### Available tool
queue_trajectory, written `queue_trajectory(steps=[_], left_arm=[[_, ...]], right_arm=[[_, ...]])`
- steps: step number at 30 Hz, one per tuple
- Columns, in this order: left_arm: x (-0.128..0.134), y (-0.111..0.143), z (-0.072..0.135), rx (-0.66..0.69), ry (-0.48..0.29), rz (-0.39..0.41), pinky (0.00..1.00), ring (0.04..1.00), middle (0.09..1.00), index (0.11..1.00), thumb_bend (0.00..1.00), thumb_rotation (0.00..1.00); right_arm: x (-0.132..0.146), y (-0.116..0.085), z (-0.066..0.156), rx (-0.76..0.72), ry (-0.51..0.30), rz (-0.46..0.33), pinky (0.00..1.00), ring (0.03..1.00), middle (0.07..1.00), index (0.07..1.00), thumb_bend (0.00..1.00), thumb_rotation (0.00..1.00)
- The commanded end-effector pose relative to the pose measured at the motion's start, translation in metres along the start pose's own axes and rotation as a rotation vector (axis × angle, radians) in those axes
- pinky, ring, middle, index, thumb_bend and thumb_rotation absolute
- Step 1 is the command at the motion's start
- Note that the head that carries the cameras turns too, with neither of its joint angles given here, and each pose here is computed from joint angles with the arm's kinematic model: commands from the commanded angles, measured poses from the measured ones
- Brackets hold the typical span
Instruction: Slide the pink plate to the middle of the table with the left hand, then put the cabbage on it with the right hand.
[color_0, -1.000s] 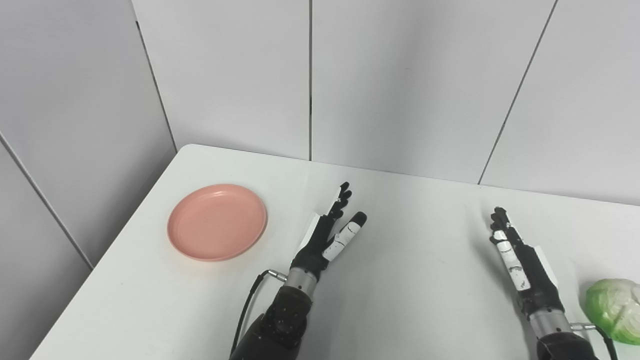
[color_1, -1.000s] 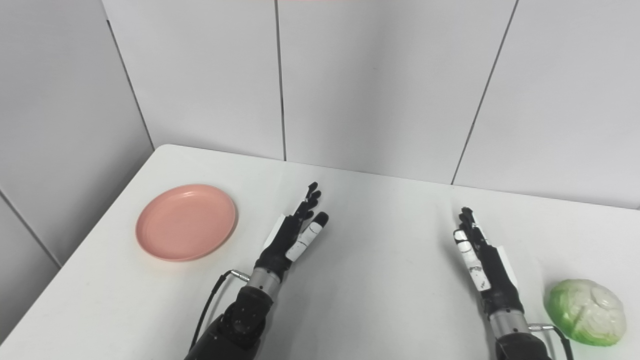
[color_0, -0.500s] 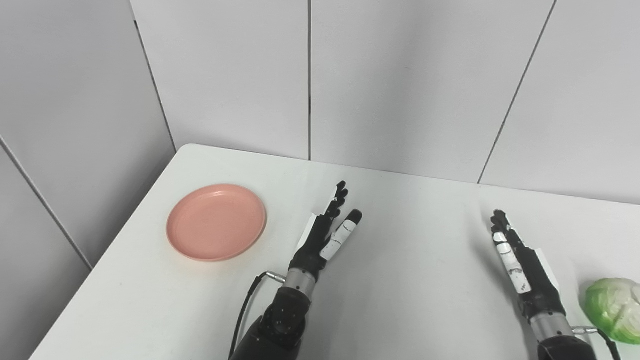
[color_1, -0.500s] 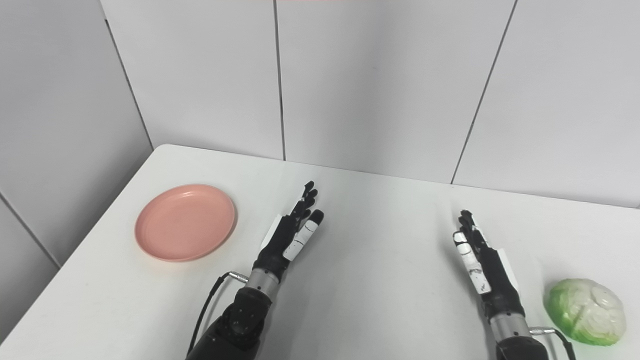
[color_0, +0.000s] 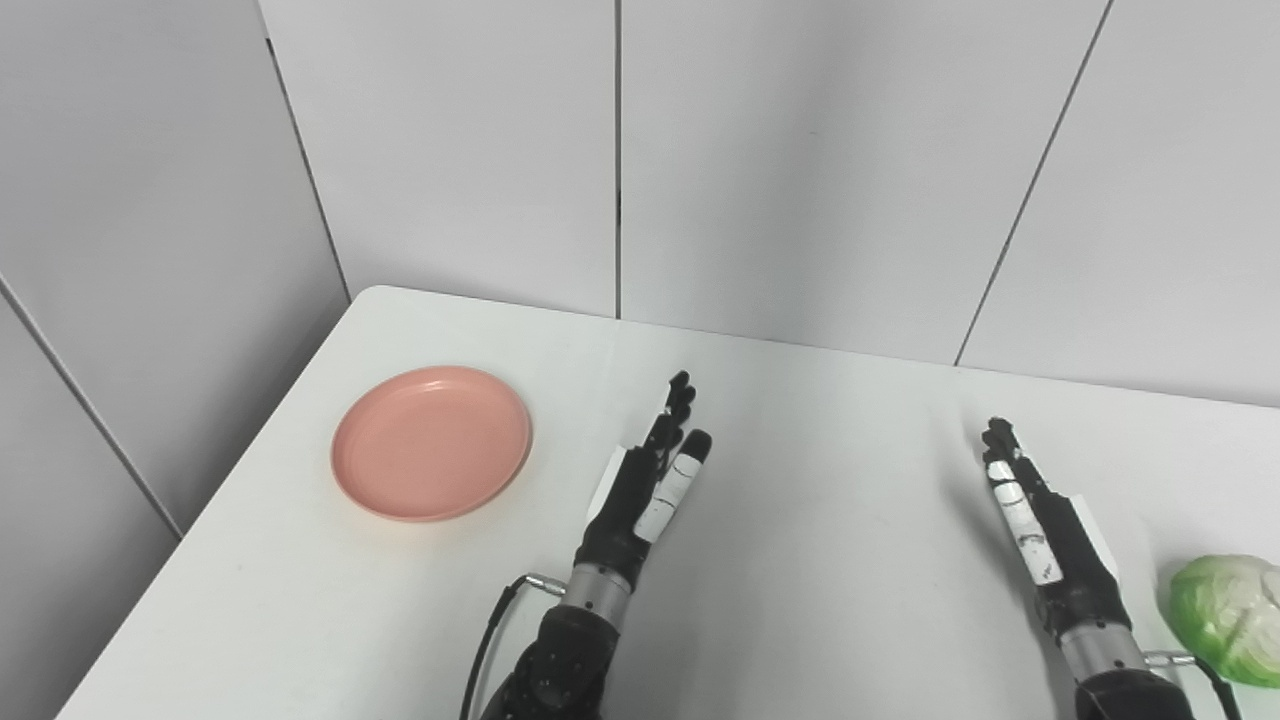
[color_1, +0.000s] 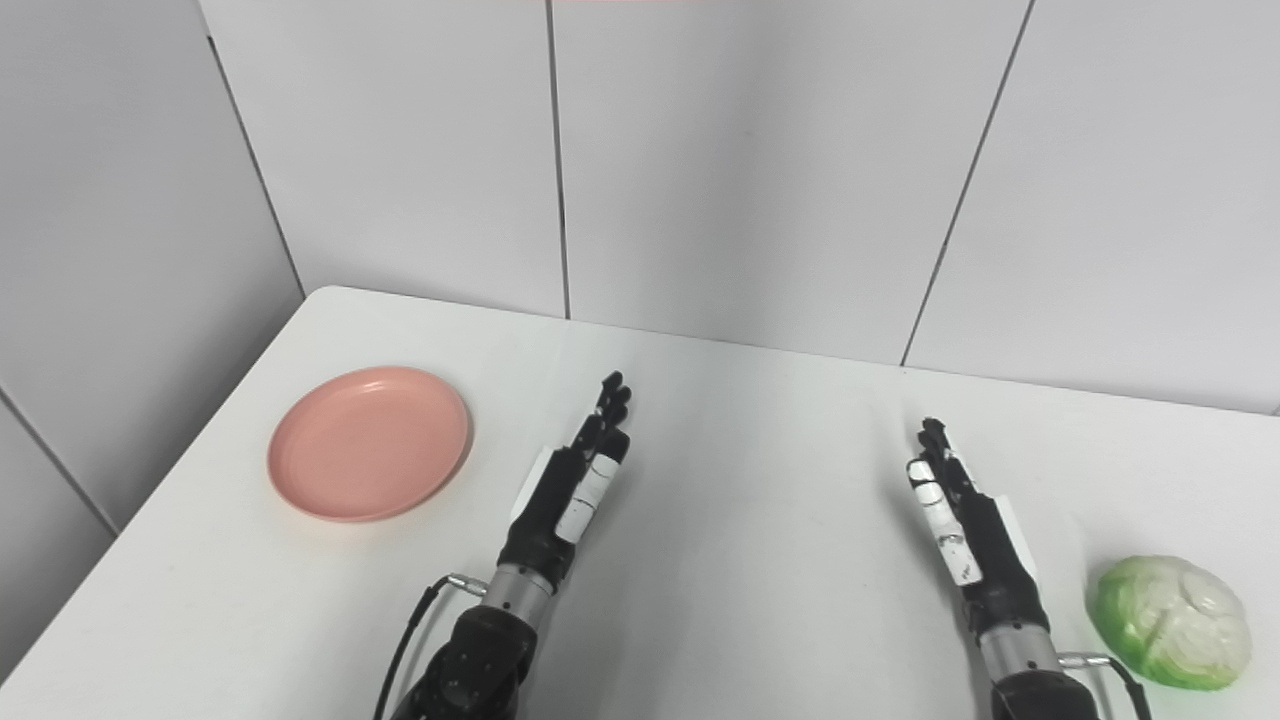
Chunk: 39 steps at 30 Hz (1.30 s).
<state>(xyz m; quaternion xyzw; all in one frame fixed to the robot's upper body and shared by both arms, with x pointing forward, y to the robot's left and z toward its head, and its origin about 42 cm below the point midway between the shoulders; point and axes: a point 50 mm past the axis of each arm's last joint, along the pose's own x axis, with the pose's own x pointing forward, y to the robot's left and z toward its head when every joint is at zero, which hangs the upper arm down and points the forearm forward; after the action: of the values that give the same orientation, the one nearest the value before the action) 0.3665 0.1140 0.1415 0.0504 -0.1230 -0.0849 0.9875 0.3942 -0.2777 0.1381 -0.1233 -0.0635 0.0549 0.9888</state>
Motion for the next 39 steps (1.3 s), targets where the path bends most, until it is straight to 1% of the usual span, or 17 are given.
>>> queue_trajectory(steps=[1,2,4,7,9,13,18,20,23,27,30,32,34,36,39], left_arm=[[0.011,0.000,0.030,-0.013,-0.092,0.005,1.00,1.000,1.000,1.000,0.90,1.00],[0.011,0.002,0.037,-0.011,-0.115,0.013,1.00,1.000,1.000,1.000,0.90,1.00],[0.012,0.007,0.048,-0.027,-0.153,0.033,1.00,1.000,1.000,1.000,0.88,1.00],[0.013,0.017,0.065,-0.053,-0.210,0.060,0.99,0.999,1.000,1.000,0.89,1.00],[0.013,0.022,0.074,-0.064,-0.248,0.077,0.99,0.994,1.000,1.000,0.86,1.00],[0.014,0.031,0.089,-0.073,-0.290,0.103,0.99,0.987,1.000,1.000,0.88,1.00],[0.015,0.043,0.100,-0.085,-0.330,0.128,0.99,0.992,1.000,1.000,0.88,1.00],[0.015,0.050,0.103,-0.082,-0.341,0.141,0.99,0.990,1.000,1.000,0.87,1.00],[0.015,0.064,0.109,-0.059,-0.366,0.168,1.00,0.993,1.000,1.000,0.86,1.00],[0.015,0.082,0.114,-0.052,-0.383,0.191,1.00,0.995,1.000,1.000,0.88,1.00],[0.014,0.094,0.117,-0.041,-0.399,0.242,0.98,0.988,1.000,1.000,0.88,1.00],[0.013,0.101,0.122,-0.058,-0.413,0.279,0.97,0.986,0.999,1.000,0.87,1.00],[0.011,0.108,0.125,-0.063,-0.416,0.300,0.98,0.997,1.000,1.000,0.86,1.00],[0.010,0.116,0.128,-0.044,-0.417,0.319,0.98,0.999,1.000,1.000,0.86,1.00],[0.010,0.130,0.129,-0.039,-0.435,0.328,0.99,1.000,1.000,1.000,0.87,1.00]], right_arm=[[0.008,-0.008,0.011,-0.001,-0.025,-0.013,1.00,0.974,0.967,0.971,0.66,1.00],[0.008,-0.008,0.011,-0.003,-0.026,-0.014,1.00,0.977,0.968,0.972,0.68,1.00],[0.008,-0.009,0.010,-0.009,-0.032,-0.013,1.00,0.975,0.966,0.970,0.67,1.00],[0.007,-0.010,0.008,-0.013,-0.036,-0.006,1.00,0.978,0.972,0.975,0.65,1.00],[0.007,-0.010,0.008,-0.004,-0.036,-0.007,1.00,0.978,0.977,0.981,0.64,1.00],[0.007,-0.010,0.007,0.000,-0.032,-0.010,1.00,0.979,0.974,0.976,0.64,1.00],[0.008,-0.010,0.008,0.005,-0.028,-0.011,1.00,0.985,0.973,0.978,0.62,1.00],[0.009,-0.011,0.007,0.002,-0.026,-0.011,1.00,0.985,0.972,0.978,0.65,1.00],[0.009,-0.011,0.006,-0.011,-0.036,-0.013,1.00,0.978,0.966,0.972,0.66,1.00],[0.008,-0.010,0.007,-0.006,-0.036,-0.012,1.00,0.971,0.963,0.968,0.66,1.00],[0.008,-0.010,0.008,0.027,-0.024,-0.017,1.00,0.980,0.970,0.971,0.68,1.00],[0.008,-0.009,0.008,0.021,-0.030,-0.017,1.00,0.981,0.972,0.974,0.67,1.00],[0.009,-0.010,0.007,0.010,-0.037,-0.015,1.00,0.978,0.968,0.975,0.66,1.00],[0.010,-0.011,0.006,0.013,-0.029,-0.014,1.00,0.980,0.968,0.973,0.67,1.00],[0.009,-0.011,0.005,0.007,-0.034,-0.017,1.00,0.974,0.964,0.969,0.66,1.00]])
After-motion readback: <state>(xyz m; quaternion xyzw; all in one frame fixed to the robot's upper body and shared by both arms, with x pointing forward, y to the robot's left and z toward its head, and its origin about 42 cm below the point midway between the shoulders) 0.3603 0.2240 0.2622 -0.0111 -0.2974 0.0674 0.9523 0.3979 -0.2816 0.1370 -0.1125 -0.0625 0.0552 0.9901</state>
